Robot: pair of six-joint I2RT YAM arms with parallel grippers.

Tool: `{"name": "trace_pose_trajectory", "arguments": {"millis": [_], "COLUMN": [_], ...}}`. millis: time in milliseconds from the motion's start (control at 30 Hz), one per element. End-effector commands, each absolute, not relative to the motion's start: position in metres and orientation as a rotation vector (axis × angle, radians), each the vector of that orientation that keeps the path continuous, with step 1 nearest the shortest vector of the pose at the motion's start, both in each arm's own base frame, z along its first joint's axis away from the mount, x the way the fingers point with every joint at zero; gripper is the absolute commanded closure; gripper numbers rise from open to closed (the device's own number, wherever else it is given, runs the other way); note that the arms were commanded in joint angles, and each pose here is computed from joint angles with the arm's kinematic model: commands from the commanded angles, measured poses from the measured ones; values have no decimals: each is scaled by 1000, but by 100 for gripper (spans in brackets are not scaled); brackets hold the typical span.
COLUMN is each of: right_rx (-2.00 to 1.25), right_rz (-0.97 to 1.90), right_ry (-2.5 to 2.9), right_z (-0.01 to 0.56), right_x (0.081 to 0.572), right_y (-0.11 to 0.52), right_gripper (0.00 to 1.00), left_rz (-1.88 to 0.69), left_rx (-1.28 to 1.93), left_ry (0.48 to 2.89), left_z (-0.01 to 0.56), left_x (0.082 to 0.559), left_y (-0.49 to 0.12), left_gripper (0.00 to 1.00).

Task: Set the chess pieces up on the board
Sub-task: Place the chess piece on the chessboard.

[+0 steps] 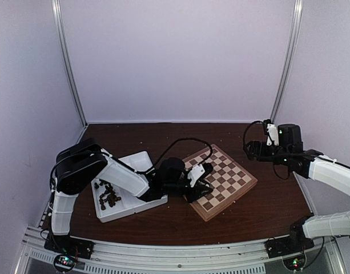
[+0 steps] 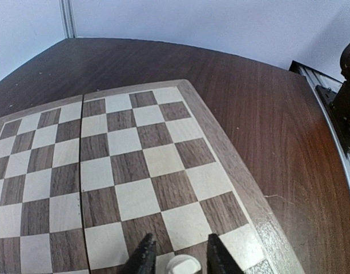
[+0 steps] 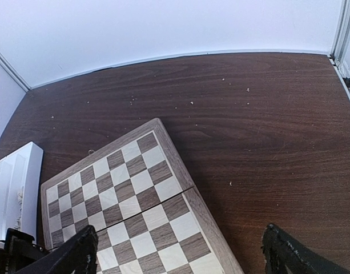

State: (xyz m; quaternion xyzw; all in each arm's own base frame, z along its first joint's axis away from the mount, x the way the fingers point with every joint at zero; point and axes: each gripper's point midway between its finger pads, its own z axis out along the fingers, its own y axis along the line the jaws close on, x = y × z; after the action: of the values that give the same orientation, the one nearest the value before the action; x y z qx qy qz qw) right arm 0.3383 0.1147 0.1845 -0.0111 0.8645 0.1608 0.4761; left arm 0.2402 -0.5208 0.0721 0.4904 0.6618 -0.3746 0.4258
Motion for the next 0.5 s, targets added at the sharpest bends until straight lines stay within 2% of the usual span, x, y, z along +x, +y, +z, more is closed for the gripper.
{"name": "trace_pose_trajectory", "arguments": {"millis": [0, 100, 233, 467], "right_rx": [-10, -19, -77, -137], "right_rz": [379, 389, 450, 547], "right_ry": [2112, 2121, 2149, 2233], "right_z": [182, 180, 177, 171], "right_x": [335, 336, 332, 316], "right_y": [112, 114, 127, 150], "right_gripper": [1, 1, 5, 7], "left_rz": [-943, -945, -931, -826], "left_rx": [1202, 1202, 1180, 1119], "left_ry": [1591, 1588, 1580, 1670], "left_z": [86, 88, 108, 143], "left_x": [245, 244, 245, 245], "left_y": [-525, -525, -519, -483], "left_gripper": [57, 44, 32, 4]}}
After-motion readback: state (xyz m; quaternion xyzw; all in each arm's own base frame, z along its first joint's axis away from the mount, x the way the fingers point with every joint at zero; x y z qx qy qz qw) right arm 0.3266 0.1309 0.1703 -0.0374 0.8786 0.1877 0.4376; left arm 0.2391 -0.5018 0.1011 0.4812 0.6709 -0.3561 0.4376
